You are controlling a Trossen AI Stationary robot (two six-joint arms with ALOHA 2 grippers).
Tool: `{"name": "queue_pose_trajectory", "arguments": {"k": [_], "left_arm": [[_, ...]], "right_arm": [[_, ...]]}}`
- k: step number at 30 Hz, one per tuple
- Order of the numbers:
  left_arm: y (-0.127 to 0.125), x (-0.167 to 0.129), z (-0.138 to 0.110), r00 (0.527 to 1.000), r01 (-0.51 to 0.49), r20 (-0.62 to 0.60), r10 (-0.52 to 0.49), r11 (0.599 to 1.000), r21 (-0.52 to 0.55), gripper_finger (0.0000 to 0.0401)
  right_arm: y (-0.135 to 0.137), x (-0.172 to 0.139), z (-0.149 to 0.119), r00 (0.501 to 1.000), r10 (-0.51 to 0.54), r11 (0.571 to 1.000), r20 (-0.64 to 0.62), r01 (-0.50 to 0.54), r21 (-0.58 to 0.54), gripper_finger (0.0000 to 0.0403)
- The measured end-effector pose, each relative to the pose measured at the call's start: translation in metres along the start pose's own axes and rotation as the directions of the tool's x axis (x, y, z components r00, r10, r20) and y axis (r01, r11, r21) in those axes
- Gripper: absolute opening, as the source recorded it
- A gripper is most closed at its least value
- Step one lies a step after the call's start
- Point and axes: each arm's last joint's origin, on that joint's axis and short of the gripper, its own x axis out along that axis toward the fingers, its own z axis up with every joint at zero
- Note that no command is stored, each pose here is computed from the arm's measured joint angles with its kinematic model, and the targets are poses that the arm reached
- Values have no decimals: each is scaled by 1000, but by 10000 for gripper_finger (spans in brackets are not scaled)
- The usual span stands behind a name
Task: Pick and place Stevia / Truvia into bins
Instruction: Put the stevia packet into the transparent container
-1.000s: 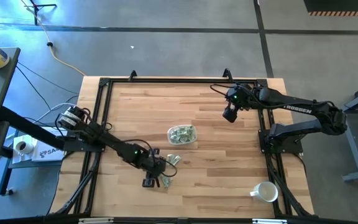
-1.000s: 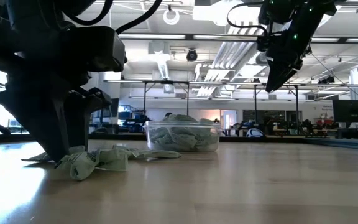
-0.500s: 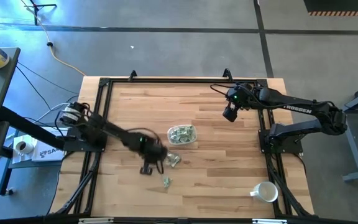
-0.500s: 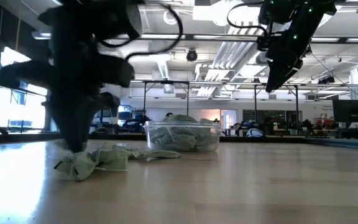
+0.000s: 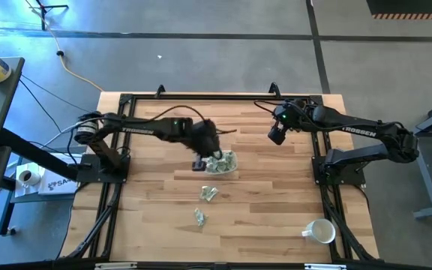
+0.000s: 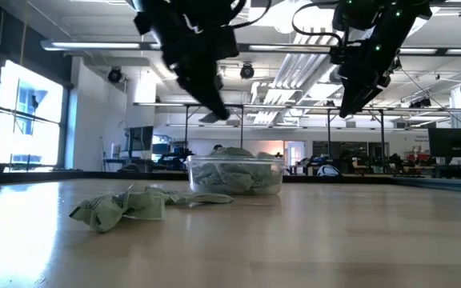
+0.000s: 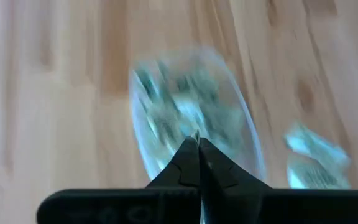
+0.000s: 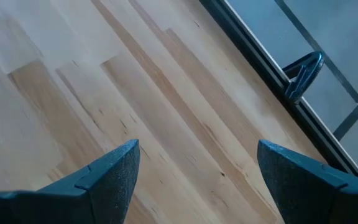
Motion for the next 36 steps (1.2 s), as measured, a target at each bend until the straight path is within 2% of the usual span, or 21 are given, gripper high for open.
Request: {"name": "queue_pose_trajectory", "arguments": {"k": [2, 7, 12, 18, 22, 24, 27, 31, 36], "left_arm": [[6, -2, 6, 999, -8, 36, 8, 1000, 2, 25], [11, 1, 18, 988, 58, 148, -52, 998, -33, 25], [11, 27, 14, 985, 128, 122, -119, 989, -73, 25], [13, 58, 5, 987, 151, 64, -146, 985, -84, 25], [11, 67, -2, 989, 146, 4, -147, 984, -103, 30], [8, 68, -4, 992, 115, -34, -119, 987, -109, 41], [5, 68, -5, 990, 124, -47, -130, 984, -125, 65], [5, 64, -4, 989, 127, -42, -139, 969, -211, 99], [5, 46, 10, 994, 103, -9, -108, 965, -240, 144]], "right_arm": [[0, 0, 0, 1000, 1, 1000, 0, -1, 11, 314], [0, 0, 0, 1000, 0, 999, 3, 0, 47, 314], [1, 0, 2, 1000, 4, 999, 22, -5, 54, 314], [1, 0, 2, 1000, 4, 997, 23, -6, 75, 314], [2, -1, 2, 1000, 7, 997, 23, -9, 72, 314], [2, -1, 2, 1000, 7, 997, 22, -8, 72, 314], [2, -1, 2, 1000, 6, 997, 23, -8, 71, 314], [2, -1, 2, 1000, 6, 998, 23, -7, 69, 314], [2, -1, 1, 1000, 6, 999, 18, -7, 51, 314]]}}
